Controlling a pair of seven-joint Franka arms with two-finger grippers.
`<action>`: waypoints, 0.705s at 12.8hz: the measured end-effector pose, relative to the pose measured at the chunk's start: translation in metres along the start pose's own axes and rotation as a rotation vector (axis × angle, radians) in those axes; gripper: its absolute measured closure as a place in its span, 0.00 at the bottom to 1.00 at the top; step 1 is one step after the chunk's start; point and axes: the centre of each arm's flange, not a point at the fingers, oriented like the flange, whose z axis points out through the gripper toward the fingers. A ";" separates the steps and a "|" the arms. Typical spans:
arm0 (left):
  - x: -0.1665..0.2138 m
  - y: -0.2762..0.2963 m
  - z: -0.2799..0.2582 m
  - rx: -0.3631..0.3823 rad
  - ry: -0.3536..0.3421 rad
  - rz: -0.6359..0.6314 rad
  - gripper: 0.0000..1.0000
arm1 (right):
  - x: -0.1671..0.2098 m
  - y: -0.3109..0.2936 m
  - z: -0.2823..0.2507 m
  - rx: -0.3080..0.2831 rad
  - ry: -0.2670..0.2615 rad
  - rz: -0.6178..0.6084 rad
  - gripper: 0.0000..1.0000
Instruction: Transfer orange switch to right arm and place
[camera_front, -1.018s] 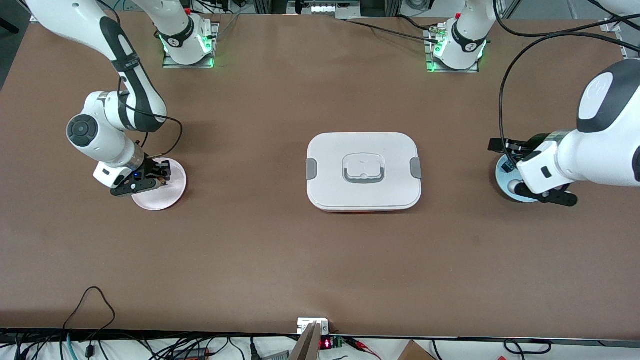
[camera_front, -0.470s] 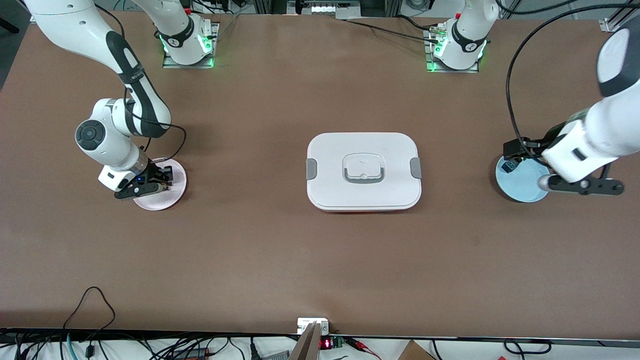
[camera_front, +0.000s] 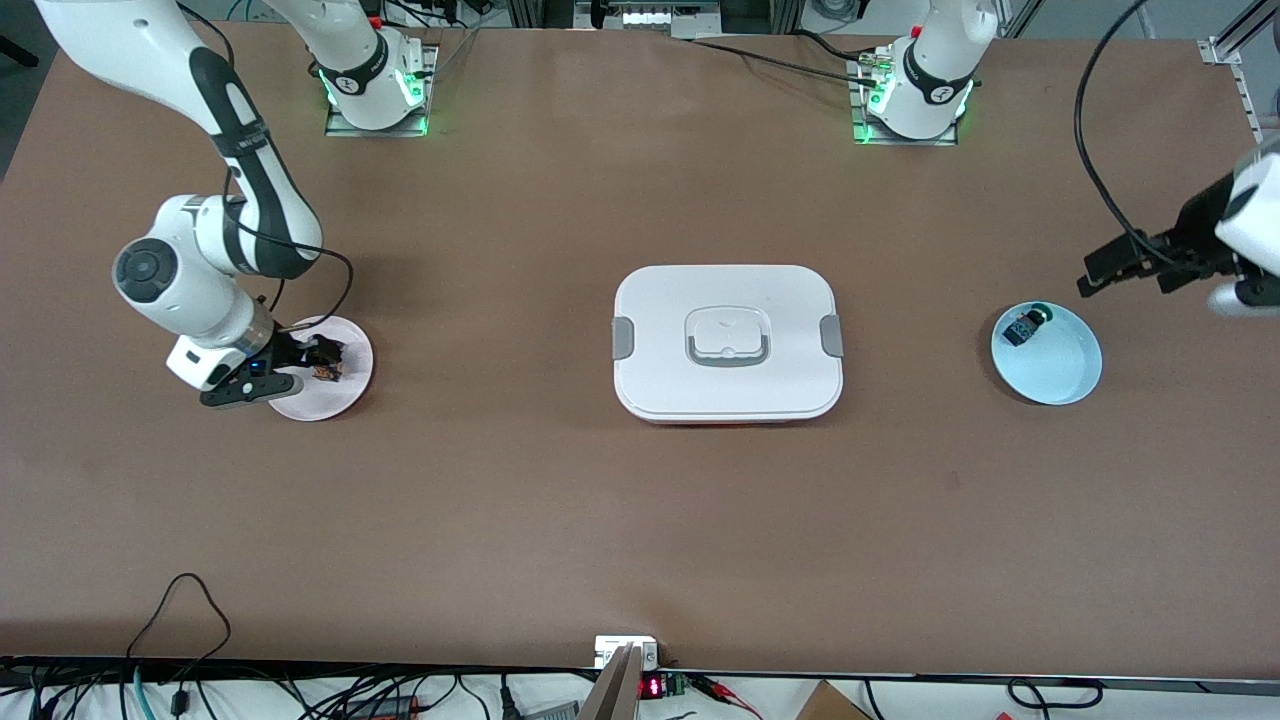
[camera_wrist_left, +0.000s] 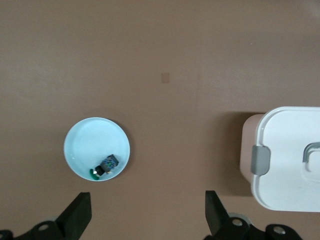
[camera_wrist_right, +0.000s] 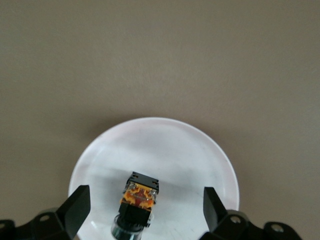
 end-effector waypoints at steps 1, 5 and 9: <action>-0.005 0.006 -0.002 0.016 0.006 0.021 0.00 | 0.009 -0.003 -0.026 0.000 0.013 -0.008 0.00; -0.008 0.011 0.007 0.028 -0.012 0.060 0.00 | 0.026 -0.030 -0.148 0.012 0.017 -0.047 0.00; -0.012 0.002 0.011 0.030 -0.057 0.051 0.00 | 0.021 -0.047 -0.262 0.027 -0.032 -0.051 0.00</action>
